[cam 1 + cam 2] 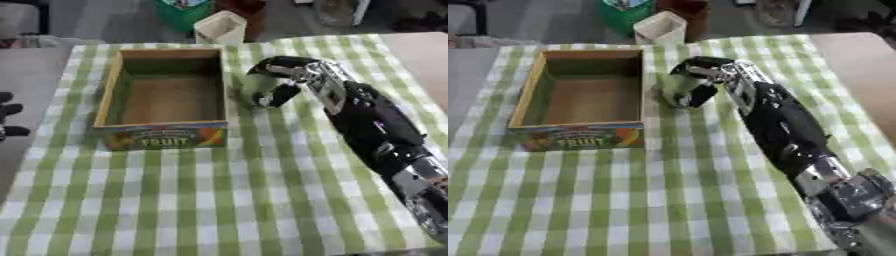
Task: Pick up objects on the table and place them in the box.
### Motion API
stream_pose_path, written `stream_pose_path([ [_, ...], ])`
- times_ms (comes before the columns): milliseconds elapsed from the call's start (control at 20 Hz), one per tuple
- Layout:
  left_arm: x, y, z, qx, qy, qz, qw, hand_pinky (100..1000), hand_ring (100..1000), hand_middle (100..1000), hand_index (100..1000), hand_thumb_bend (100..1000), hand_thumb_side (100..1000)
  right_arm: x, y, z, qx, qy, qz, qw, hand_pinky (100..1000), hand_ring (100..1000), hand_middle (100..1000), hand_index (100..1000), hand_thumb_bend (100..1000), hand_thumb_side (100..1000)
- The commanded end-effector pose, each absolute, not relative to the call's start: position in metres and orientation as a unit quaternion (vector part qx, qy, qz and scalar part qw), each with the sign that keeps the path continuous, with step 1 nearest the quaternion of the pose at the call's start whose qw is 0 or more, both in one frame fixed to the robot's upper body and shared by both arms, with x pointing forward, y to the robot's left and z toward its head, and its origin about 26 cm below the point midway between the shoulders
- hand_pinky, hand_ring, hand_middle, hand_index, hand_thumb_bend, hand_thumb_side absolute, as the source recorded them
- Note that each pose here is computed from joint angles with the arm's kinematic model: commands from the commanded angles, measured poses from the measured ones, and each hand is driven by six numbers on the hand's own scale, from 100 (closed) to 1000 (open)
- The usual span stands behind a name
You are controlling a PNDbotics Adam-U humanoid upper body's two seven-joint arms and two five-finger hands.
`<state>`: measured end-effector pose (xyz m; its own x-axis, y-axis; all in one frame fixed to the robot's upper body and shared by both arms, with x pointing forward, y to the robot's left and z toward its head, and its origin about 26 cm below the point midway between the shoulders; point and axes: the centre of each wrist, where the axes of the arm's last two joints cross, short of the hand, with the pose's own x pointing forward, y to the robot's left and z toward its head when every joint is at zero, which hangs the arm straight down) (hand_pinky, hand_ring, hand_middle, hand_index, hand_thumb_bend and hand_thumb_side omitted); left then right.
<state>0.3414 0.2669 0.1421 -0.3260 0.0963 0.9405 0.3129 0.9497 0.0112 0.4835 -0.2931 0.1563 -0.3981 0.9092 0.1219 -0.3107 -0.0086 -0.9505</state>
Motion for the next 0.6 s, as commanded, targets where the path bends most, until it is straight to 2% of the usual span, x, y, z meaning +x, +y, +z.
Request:
stream_pose_path([
  [50, 0.341, 0.269, 0.150, -0.123, -0.815, -0.101, 0.557, 599, 778, 727, 714, 212, 213, 0.484, -0.296, 0.171, -0.320, -0.534, 0.639, 0.452, 500, 439, 572, 757, 100, 252],
  [200, 0.341, 0.269, 0.151, -0.122, -0.815, -0.100, 0.557, 599, 778, 727, 714, 212, 212, 0.484, -0.296, 0.175, -0.351, -0.555, 0.617, 0.433, 357, 270, 427, 603, 100, 220],
  [300, 0.341, 0.269, 0.151, -0.122, -0.816, -0.100, 0.557, 599, 778, 727, 714, 213, 212, 0.484, -0.296, 0.179, -0.371, -0.577, 0.595, 0.419, 296, 197, 360, 538, 100, 204],
  [600, 0.341, 0.269, 0.151, -0.121, -0.816, -0.100, 0.557, 599, 778, 727, 714, 212, 210, 0.482, -0.299, 0.205, -0.413, -0.635, 0.529, 0.382, 264, 163, 326, 510, 100, 156],
])
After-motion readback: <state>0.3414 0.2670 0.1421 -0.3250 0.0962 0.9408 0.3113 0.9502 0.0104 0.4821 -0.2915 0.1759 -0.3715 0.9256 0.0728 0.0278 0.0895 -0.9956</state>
